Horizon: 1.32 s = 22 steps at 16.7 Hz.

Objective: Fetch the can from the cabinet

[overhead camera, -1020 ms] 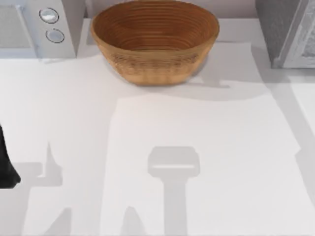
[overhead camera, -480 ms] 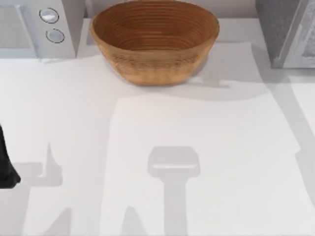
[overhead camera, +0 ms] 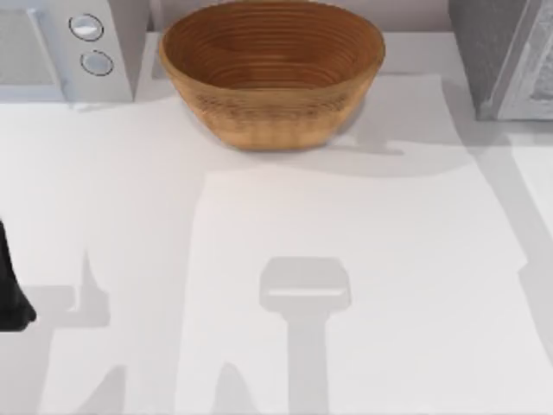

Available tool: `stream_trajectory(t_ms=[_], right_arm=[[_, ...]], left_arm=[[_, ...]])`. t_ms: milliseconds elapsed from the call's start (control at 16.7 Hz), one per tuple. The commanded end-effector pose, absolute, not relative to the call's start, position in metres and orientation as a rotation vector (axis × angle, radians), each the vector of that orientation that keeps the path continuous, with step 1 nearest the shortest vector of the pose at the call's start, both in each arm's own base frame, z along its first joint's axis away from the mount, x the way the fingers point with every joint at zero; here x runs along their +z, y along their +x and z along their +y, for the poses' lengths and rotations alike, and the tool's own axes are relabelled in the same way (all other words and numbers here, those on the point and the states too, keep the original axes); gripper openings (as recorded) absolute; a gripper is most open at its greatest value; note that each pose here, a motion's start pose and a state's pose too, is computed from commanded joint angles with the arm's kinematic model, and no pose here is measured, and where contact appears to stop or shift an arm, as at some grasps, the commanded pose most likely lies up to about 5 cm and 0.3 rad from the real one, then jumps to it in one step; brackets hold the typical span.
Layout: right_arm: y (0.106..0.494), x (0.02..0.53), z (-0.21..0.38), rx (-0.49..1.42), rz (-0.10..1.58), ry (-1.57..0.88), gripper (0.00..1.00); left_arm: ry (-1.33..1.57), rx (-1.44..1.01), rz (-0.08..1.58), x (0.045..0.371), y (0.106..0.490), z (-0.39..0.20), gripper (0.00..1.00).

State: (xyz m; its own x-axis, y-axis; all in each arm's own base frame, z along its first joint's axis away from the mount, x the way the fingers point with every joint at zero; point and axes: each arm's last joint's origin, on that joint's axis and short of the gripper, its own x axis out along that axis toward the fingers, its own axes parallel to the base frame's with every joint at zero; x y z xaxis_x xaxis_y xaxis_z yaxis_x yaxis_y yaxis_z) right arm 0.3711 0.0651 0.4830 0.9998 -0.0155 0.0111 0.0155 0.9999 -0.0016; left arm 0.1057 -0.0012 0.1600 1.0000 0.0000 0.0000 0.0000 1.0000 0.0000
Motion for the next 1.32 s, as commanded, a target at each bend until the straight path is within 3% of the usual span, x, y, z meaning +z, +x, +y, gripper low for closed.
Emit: stream_trajectory(t_ms=[480,660,960,1080,1320], right_arm=[[0.364,0.486,0.068,-0.013,-0.01,-0.001,0.0],[0.325,0.505,0.074,-0.013,-0.006,-0.002,0.0],[0.215,0.541,0.07,-0.014,-0.02,0.002,0.0],[0.194,0.543,0.068,-0.014,-0.013,0.0,0.0],[0.191,0.544,0.067,-0.016,-0.016,0.003,0.0]], left_arm=[[0.0,0.0,0.0,0.16,0.106,-0.001,1.0],[0.0,0.0,0.0,0.16,0.106,-0.001,1.0],[0.0,0.0,0.0,0.16,0.106,-0.001,1.0],[0.0,0.0,0.0,0.16,0.106,-0.001,1.0],[0.0,0.0,0.0,0.16,0.106,-0.001,1.0]])
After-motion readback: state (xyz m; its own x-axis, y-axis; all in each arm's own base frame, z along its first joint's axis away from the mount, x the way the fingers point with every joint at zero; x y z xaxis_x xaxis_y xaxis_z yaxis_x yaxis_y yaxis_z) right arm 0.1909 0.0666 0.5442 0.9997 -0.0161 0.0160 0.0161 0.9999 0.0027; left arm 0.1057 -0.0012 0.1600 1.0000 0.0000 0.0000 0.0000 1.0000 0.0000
